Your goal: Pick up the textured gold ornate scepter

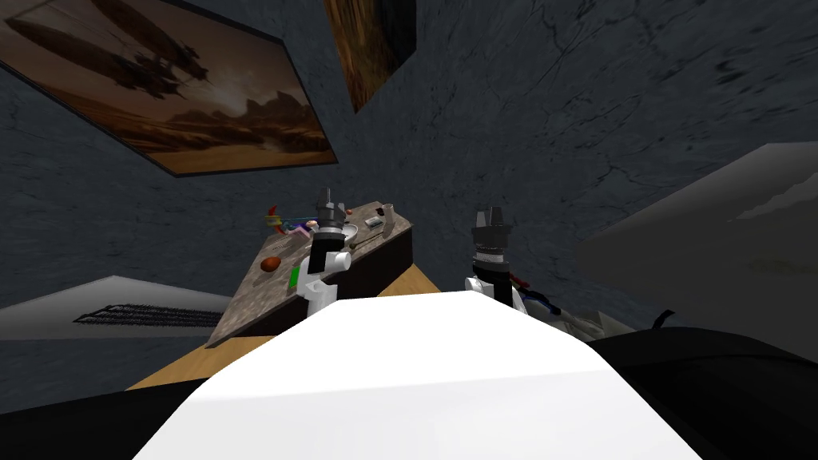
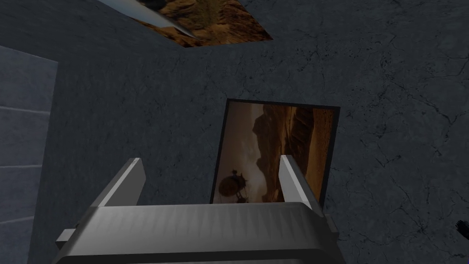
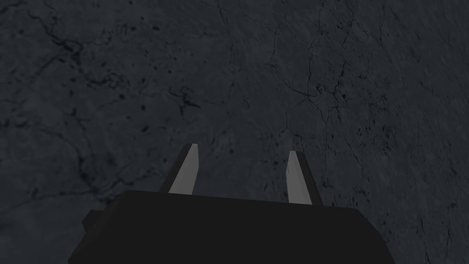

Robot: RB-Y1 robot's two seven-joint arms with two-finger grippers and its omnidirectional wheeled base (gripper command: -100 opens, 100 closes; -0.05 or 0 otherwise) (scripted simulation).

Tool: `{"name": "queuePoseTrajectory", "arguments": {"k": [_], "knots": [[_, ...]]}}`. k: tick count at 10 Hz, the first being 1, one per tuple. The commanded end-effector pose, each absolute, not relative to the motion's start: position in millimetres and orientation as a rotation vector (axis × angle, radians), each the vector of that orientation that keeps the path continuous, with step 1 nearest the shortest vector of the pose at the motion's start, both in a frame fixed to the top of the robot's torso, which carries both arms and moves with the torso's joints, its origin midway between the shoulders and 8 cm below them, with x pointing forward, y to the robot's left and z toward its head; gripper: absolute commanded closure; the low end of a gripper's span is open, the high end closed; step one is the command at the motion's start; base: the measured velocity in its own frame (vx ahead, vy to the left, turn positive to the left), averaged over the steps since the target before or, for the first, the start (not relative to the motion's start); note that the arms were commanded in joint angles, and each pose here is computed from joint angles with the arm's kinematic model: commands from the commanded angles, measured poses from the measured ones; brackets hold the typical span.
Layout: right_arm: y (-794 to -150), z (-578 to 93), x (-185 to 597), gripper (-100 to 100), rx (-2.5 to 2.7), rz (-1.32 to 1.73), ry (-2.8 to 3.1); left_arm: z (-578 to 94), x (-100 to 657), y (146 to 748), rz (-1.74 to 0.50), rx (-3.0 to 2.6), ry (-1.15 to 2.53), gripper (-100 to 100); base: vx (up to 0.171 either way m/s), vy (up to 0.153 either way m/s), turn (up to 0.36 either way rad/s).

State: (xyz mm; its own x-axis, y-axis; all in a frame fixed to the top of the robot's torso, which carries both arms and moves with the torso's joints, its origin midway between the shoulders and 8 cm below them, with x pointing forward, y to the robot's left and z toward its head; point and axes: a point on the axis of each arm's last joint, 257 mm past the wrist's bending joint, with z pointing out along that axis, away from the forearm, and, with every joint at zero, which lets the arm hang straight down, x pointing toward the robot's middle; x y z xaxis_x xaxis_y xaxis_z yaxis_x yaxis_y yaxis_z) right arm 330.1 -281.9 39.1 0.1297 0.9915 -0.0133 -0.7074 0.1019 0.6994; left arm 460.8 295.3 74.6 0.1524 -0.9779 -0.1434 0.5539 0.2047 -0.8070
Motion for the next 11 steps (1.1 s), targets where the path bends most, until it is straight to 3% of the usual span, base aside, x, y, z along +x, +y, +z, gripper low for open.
{"name": "queuePoseTrajectory", "arguments": {"k": [1,11], "knots": [[-282,39,330,0,0.624,1.358,0.566,70,471,300,-1.225,-0.723,0.791,-100,-0.010,-0.018,0.043],[-282,39,330,0,0.624,1.358,0.566,39,525,315,-1.211,-0.941,0.880,-100,-0.003,-0.011,0.043]]}}
